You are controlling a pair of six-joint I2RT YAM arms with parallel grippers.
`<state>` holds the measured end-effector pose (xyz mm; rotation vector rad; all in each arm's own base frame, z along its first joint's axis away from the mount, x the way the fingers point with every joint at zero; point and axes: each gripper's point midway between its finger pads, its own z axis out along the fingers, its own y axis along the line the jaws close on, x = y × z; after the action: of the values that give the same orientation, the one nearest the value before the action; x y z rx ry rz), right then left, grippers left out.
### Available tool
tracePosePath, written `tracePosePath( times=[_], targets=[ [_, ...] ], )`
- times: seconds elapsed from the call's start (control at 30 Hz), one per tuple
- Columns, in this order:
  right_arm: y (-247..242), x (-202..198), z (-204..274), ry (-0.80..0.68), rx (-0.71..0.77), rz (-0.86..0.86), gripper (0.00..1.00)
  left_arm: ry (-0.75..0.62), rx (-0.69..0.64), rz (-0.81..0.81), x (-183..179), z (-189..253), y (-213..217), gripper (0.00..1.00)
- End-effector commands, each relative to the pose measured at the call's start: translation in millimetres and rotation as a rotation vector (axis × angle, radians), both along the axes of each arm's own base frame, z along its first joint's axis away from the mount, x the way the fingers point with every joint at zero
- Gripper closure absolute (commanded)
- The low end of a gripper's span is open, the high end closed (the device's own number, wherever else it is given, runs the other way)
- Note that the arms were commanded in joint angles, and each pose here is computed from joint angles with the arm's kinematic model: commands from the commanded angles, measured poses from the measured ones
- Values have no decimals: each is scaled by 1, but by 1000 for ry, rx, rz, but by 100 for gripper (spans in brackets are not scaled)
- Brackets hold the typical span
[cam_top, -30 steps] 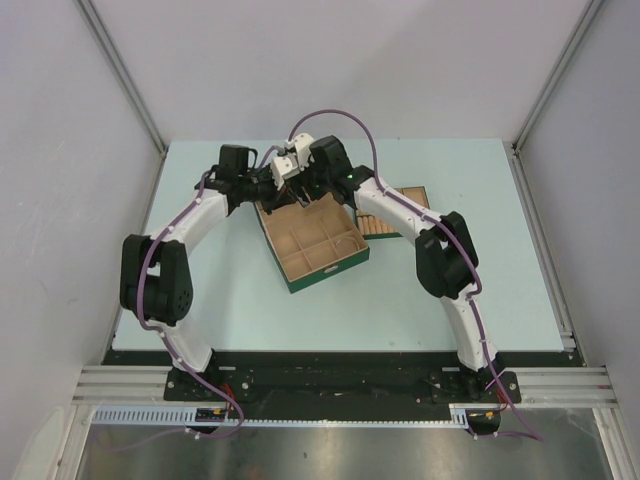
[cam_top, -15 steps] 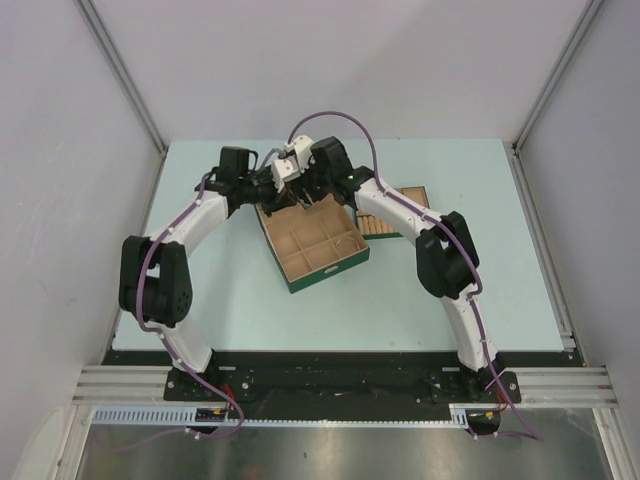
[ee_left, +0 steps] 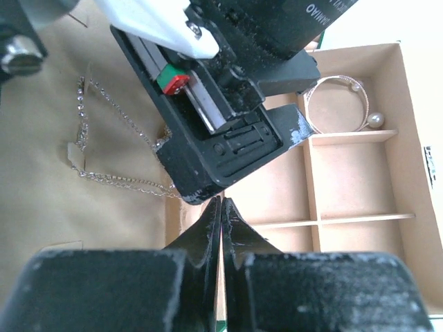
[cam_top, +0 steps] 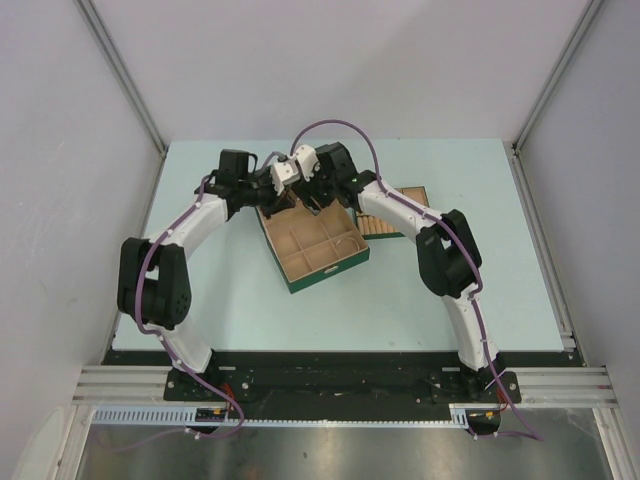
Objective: Organize the mixed jewelry
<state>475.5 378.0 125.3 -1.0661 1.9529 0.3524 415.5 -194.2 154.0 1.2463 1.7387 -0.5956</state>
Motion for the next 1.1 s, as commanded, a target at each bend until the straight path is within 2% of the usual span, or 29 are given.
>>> tracePosePath(
  times=[0.0,0.17,0.37,0.6,1.07],
  targets=[
    [0,5,27,-75,22,26,30,-82,2,-2,2,20,5,96],
    [8,-2,21,-71,11,58,32,-90,19,23,7,15,9,96],
    [15,-13,10,-50,-1,90,41,-125,55,93,16,6,19,96],
    [18,-21,1,-31,-13,108,64,-134,77,131,21,-1,26,96],
    [18,-34,8,-15,-6,128,95,-181,-7,237,36,18,26,96]
  ],
)
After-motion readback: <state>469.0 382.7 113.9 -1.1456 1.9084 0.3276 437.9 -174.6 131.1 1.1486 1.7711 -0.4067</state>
